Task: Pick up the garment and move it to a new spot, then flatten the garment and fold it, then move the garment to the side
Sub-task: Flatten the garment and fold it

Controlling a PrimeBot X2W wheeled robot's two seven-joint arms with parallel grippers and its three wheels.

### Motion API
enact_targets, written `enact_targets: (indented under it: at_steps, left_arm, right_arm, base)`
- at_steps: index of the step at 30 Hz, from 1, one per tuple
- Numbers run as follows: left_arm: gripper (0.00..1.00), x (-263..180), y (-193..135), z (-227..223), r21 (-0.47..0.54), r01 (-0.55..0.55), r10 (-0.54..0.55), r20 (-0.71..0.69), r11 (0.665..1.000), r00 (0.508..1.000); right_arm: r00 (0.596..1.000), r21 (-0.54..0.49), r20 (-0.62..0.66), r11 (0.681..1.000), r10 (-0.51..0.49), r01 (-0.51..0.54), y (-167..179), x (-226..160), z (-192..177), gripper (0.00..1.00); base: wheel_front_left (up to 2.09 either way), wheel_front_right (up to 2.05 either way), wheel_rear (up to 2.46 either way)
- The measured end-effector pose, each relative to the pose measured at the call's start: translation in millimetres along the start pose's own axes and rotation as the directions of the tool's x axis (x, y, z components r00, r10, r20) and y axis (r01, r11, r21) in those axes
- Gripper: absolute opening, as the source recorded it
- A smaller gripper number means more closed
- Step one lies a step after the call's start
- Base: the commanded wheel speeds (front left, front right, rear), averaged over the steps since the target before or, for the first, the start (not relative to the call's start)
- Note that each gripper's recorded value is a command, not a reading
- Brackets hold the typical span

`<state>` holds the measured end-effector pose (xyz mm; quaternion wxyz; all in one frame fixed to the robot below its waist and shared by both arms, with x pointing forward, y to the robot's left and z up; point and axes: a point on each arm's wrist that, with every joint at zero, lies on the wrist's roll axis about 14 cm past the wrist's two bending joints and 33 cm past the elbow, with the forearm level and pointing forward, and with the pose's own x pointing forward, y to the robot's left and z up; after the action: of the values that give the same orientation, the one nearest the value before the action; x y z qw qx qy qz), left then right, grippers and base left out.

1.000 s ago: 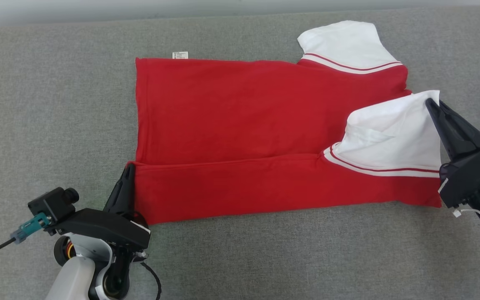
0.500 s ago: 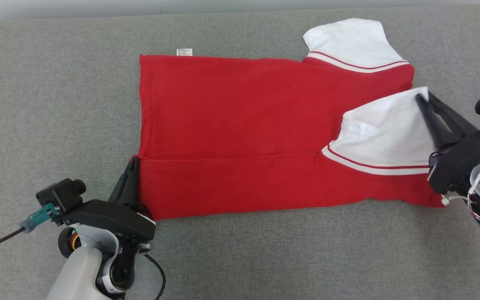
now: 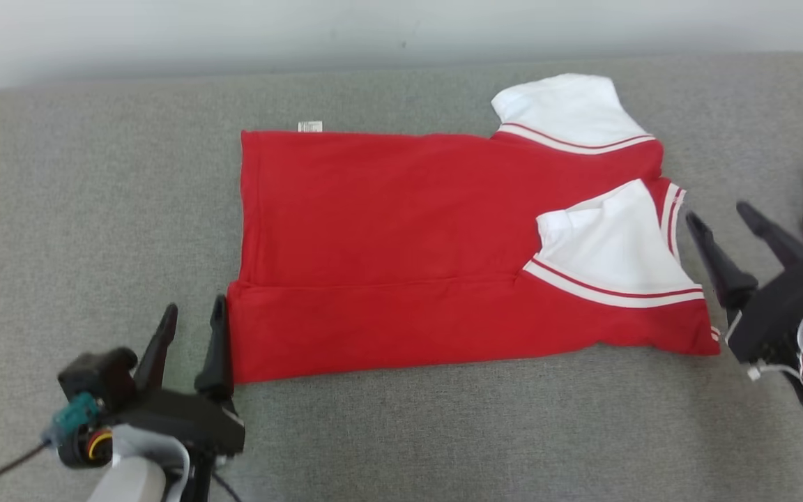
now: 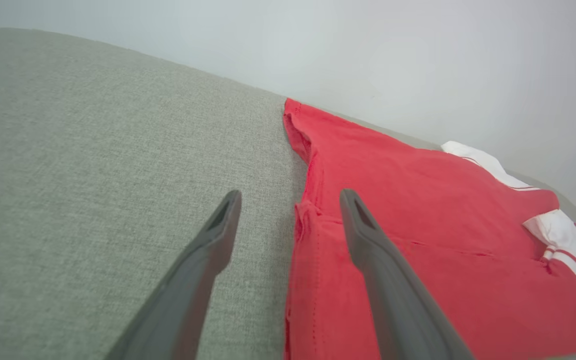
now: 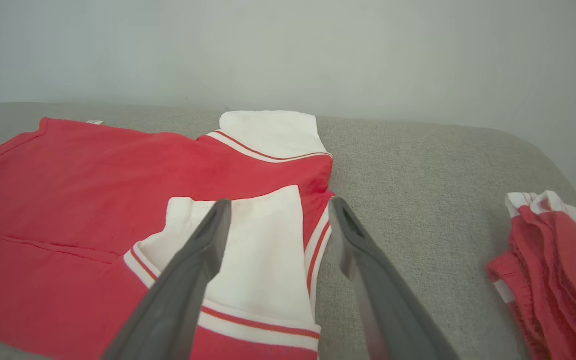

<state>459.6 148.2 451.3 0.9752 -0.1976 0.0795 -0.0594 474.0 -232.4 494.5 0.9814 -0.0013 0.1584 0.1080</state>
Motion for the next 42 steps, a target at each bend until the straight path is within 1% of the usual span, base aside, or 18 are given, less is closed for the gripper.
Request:
enact_targets:
  at_steps: [3,5,10,15,22,30,35,36,37,38,39,40,41,42]
  left_arm:
    - [1.00,-9,-2,-4,0.099,0.016,-0.015,-0.012,0.995,1.000]
    - [1.00,-13,-5,-10,0.147,0.030,-0.026,-0.026,0.989,0.999]
    - [1.00,-17,-11,-25,0.197,0.050,-0.039,-0.061,0.979,0.997]
    - [1.00,-15,-5,-42,0.209,0.027,-0.007,-0.099,0.978,0.995]
    - [1.00,-6,3,-60,0.215,0.009,0.027,-0.161,0.977,0.987]
    - [1.00,3,7,-76,0.225,0.006,0.045,-0.222,0.974,0.974]
    - [1.00,3,5,-85,0.222,0.023,0.039,-0.270,0.975,0.962]
    - [0.93,3,4,-86,0.222,0.031,0.033,-0.279,0.974,0.960]
    - [0.42,3,4,-87,0.222,0.036,0.030,-0.285,0.974,0.958]
    - [0.34,3,2,-88,0.221,0.044,0.023,-0.292,0.974,0.956]
    - [0.00,2,0,-90,0.220,0.053,0.016,-0.301,0.974,0.953]
    - [0.00,2,-3,-91,0.215,0.063,0.006,-0.308,0.975,0.952]
    - [0.00,1,-6,-93,0.210,0.069,0.000,-0.311,0.975,0.950]
    - [0.00,1,-7,-93,0.209,0.072,-0.003,-0.315,0.975,0.949]
  right_arm:
    - [0.999,0.039,-0.030,0.999,-0.024,0.025,-2,-13,-13,1.00]
    - [0.998,0.065,-0.038,0.997,-0.040,0.043,-3,-20,-20,1.00]
    - [0.993,0.108,-0.098,0.991,-0.064,0.074,1,-30,-47,1.00]
    - [0.987,0.131,-0.131,0.986,-0.090,0.107,0,-29,-63,1.00]
    - [0.965,0.150,-0.236,0.976,-0.117,0.155,-6,-23,-92,1.00]
    - [0.938,0.178,-0.329,0.969,-0.108,0.174,-1,-12,-118,1.00]
    - [0.927,0.183,-0.360,0.966,-0.107,0.183,-1,-8,-124,1.00]
    - [0.924,0.185,-0.367,0.965,-0.105,0.183,0,-7,-125,1.00]
    - [0.921,0.187,-0.376,0.965,-0.102,0.183,1,-7,-127,1.00]
    - [0.920,0.186,-0.379,0.966,-0.101,0.182,1,-6,-127,1.00]
    - [0.920,0.184,-0.379,0.966,-0.101,0.182,1,-6,-127,0.49]
    - [0.919,0.183,-0.381,0.966,-0.100,0.181,2,-6,-127,0.33]
    - [0.919,0.182,-0.383,0.967,-0.097,0.178,3,-5,-127,0.00]
    - [0.919,0.181,-0.383,0.968,-0.096,0.177,3,-5,-126,0.00]
  base:
    - [0.00,0.00,0.00]
    - [0.00,0.00,0.00]
    - [0.00,0.00,0.00]
    - [0.00,0.00,0.00]
    - [0.00,0.00,0.00]
    - [0.00,0.00,0.00]
    - [0.00,0.00,0.00]
    - [0.00,0.00,0.00]
    - [0.00,0.00,0.00]
    - [0.00,0.00,0.00]
    - [0.00,0.00,0.00]
    - [0.00,0.00,0.00]
    - [0.00,0.00,0.00]
    - [0.00,0.00,0.00]
